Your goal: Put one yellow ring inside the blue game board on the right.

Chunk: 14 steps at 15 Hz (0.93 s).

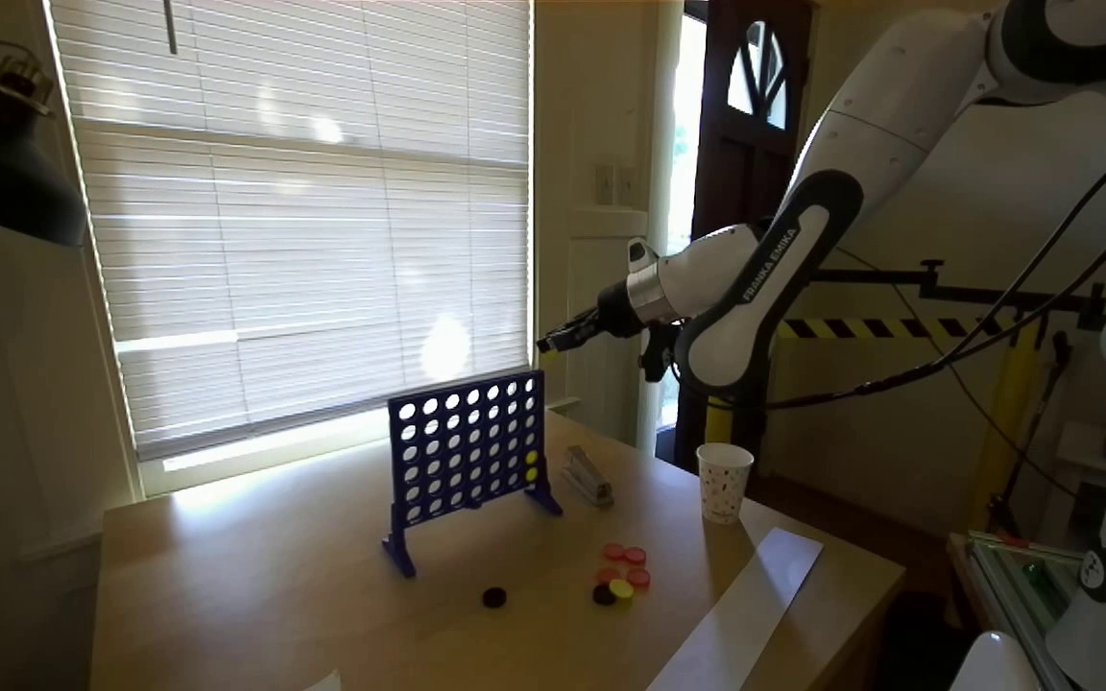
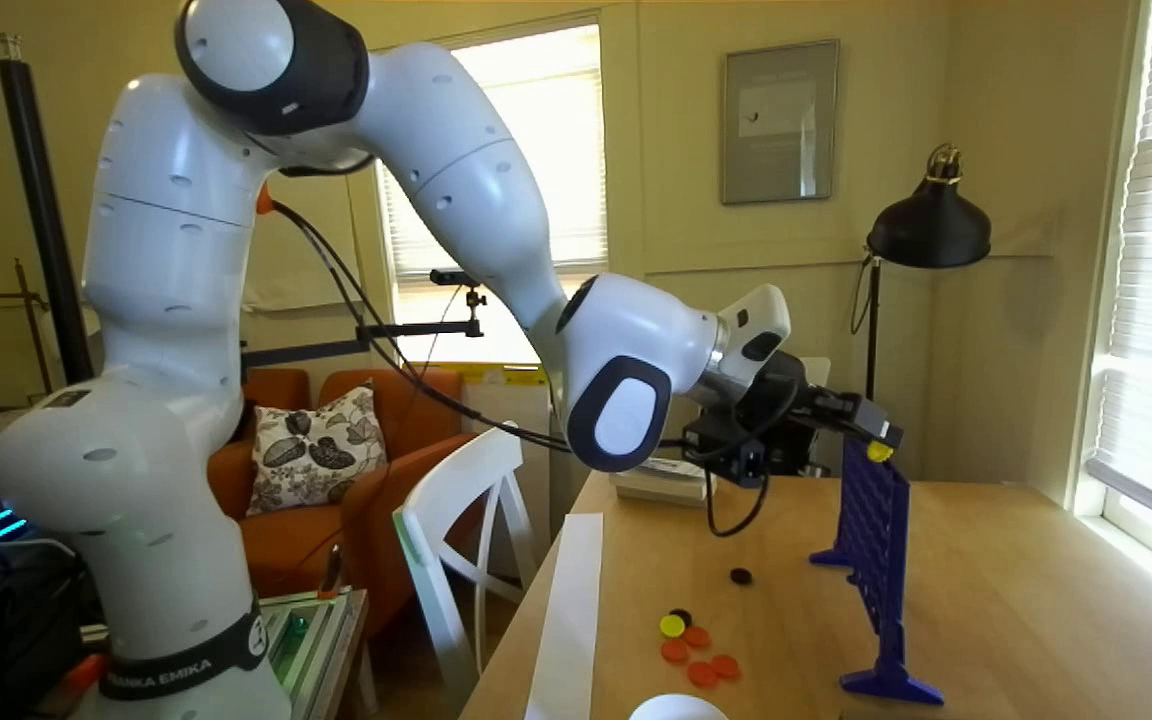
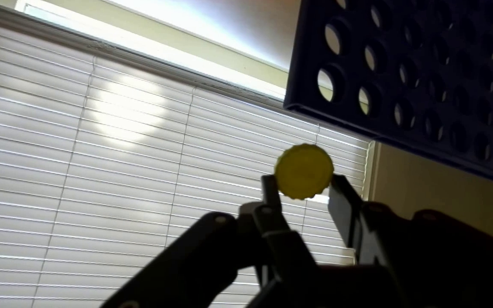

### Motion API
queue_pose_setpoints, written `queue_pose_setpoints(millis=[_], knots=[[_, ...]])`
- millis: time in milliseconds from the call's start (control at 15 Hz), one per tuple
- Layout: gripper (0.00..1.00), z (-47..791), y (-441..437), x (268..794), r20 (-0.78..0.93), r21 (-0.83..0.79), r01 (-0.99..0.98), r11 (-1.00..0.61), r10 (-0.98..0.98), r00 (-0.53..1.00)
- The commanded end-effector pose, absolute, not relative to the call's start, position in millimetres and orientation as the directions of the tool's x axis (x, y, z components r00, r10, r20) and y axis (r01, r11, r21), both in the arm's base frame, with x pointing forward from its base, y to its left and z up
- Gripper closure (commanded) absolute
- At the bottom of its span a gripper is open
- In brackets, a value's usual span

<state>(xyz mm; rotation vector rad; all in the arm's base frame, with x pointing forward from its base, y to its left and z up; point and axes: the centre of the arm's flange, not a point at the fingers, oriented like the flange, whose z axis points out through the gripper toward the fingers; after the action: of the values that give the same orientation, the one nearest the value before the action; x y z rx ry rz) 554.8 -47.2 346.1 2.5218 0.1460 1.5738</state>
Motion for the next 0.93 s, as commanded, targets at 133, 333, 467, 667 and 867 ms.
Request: queue_pose_setpoints(millis=[133,333,467,667,867], knots=[[0.91,344,-42,559,0.9,0.21,-0.067,-0.975,0.166,0.403],[0.91,340,-38,562,0.902,0.205,-0.081,-0.976,0.156,0.401],[0.91,338,-34,565,0.903,0.201,-0.089,-0.976,0.149,0.402],[0.91,336,-31,572,0.907,0.194,-0.103,-0.976,0.139,0.398],[0.91,334,-28,579,0.908,0.195,-0.115,-0.974,0.135,0.395]])
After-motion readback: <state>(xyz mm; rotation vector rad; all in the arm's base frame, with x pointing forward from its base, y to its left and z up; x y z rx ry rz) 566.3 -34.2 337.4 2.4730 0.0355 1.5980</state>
